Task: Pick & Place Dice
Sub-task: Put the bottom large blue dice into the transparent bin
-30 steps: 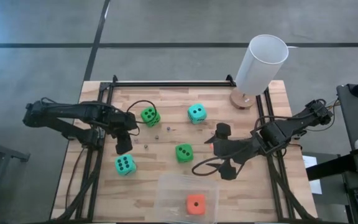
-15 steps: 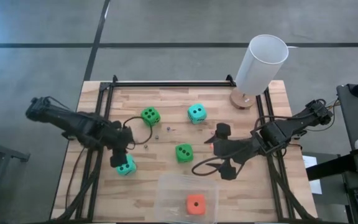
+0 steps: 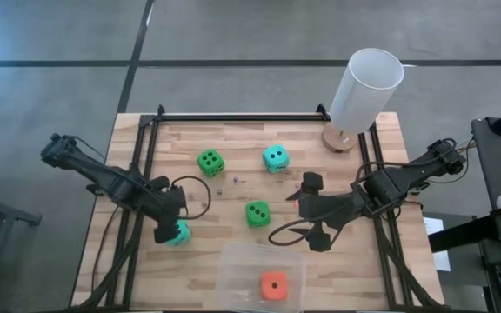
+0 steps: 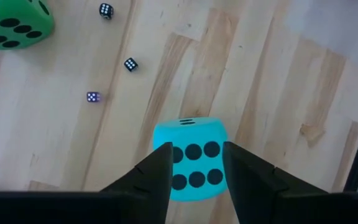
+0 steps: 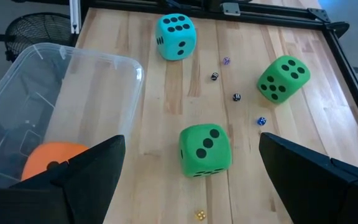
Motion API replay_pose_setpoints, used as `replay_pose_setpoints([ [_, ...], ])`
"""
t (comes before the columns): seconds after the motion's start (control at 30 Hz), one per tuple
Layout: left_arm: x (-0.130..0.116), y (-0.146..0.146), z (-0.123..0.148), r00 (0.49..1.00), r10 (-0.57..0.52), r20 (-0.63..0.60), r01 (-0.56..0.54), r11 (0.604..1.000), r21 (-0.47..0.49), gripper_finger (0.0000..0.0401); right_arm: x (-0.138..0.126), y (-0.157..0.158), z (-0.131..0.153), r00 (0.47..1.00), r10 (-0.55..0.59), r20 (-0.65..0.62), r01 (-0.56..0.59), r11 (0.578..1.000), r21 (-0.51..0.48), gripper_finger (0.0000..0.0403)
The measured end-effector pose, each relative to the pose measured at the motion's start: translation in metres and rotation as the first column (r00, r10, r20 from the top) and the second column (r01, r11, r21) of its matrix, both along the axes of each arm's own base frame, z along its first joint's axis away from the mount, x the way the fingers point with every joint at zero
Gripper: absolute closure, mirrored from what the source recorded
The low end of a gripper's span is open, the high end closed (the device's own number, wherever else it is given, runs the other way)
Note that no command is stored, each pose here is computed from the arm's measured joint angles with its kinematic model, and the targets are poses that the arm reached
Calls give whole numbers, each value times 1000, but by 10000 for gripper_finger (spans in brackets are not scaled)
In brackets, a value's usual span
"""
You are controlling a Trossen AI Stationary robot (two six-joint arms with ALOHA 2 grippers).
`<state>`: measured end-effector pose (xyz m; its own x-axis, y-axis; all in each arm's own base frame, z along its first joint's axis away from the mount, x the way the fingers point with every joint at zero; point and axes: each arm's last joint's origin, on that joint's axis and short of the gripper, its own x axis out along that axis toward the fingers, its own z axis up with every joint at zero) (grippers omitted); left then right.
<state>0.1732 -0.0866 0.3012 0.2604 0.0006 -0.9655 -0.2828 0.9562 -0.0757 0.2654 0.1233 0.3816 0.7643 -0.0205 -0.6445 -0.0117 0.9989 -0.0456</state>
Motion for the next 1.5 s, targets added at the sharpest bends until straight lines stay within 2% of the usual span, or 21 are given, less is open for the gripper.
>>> replay_pose_setpoints([
  [0.5, 6, -3, -6, 1000, 5, -27, -4, 1000, 19, 254, 0, 0, 0, 1000, 0, 0, 0, 1000, 0, 37],
  [0.8, 5, -3, -7, 998, 55, -39, -55, 998, 3, 251, 0, 0, 0, 1000, -1, 0, 1, 1000, 0, 37],
  [0.93, 2, -3, -22, 991, 81, -105, -82, 997, -8, 212, 0, 0, 0, 1000, -1, 0, 1, 1000, 0, 37],
  [1.1, 0, -4, -39, 980, 122, -155, -131, 990, -48, 135, 0, 0, 0, 1000, -1, 0, 1, 1000, 0, 37],
  [1.37, -2, -4, -61, 973, 143, -183, -156, 986, -59, 15, 0, 0, 0, 1000, -1, 0, 1, 1000, 0, 37],
  [1.5, -3, -7, -70, 977, 124, -175, -138, 988, -67, 13, 0, 0, 0, 1000, -1, 0, 1, 1000, 0, 37],
])
